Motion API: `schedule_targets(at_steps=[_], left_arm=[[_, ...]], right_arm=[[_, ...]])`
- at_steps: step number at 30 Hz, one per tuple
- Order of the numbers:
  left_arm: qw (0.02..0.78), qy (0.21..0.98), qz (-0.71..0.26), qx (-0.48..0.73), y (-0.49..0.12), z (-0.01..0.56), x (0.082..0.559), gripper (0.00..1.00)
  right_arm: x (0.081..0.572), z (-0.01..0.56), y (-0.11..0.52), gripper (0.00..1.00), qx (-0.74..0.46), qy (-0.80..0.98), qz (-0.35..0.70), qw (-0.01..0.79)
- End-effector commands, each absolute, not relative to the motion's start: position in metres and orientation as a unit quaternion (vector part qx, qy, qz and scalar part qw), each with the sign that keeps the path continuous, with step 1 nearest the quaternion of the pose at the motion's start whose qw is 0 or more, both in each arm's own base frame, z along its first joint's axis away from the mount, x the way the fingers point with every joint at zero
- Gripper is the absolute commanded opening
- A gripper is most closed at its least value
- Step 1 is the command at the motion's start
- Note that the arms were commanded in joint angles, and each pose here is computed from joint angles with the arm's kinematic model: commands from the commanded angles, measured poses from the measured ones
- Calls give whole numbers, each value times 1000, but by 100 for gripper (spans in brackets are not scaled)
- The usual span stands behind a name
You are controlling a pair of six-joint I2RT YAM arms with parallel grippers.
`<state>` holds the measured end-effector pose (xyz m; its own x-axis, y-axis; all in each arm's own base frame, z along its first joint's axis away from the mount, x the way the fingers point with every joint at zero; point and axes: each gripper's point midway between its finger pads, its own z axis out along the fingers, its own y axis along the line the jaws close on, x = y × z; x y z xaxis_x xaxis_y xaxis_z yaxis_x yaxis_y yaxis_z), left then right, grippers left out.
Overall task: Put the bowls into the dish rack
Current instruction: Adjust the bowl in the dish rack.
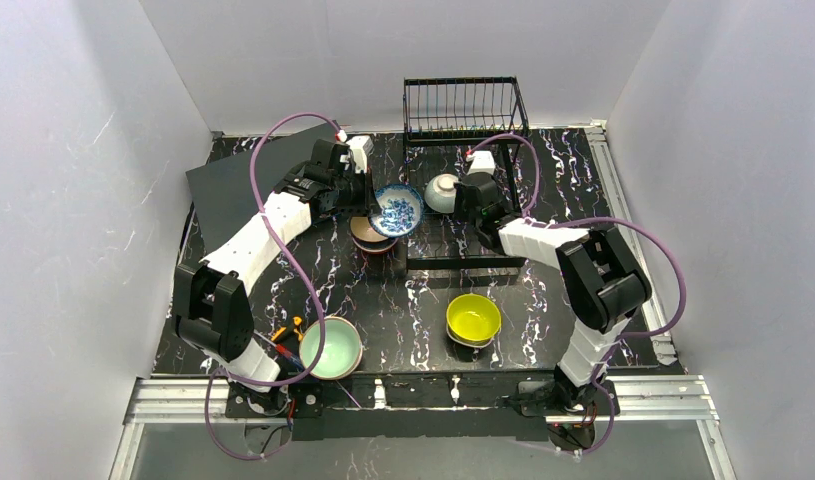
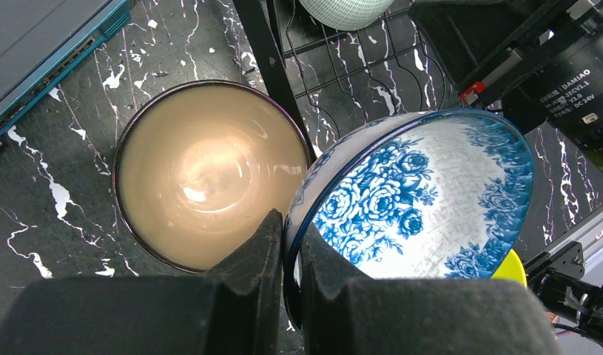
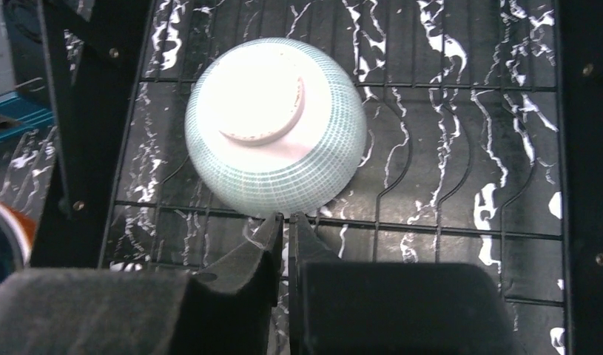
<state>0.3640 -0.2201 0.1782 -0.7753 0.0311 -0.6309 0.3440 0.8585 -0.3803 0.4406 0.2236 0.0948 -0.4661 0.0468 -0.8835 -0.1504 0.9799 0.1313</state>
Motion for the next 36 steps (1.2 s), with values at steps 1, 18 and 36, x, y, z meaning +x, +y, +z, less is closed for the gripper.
schedule_targets(at_steps=[1, 18, 36], left_arm=[[353, 887, -272, 117, -228, 212, 369, 0], [376, 818, -394, 186, -263, 246, 346, 0], [375, 768, -456, 248, -289, 265, 319, 0]], right_arm=[[432, 139, 238, 21, -25, 832, 162, 529], [283, 243, 264, 99, -80, 732, 488, 469], [269, 263, 298, 99, -93, 685, 606, 393]])
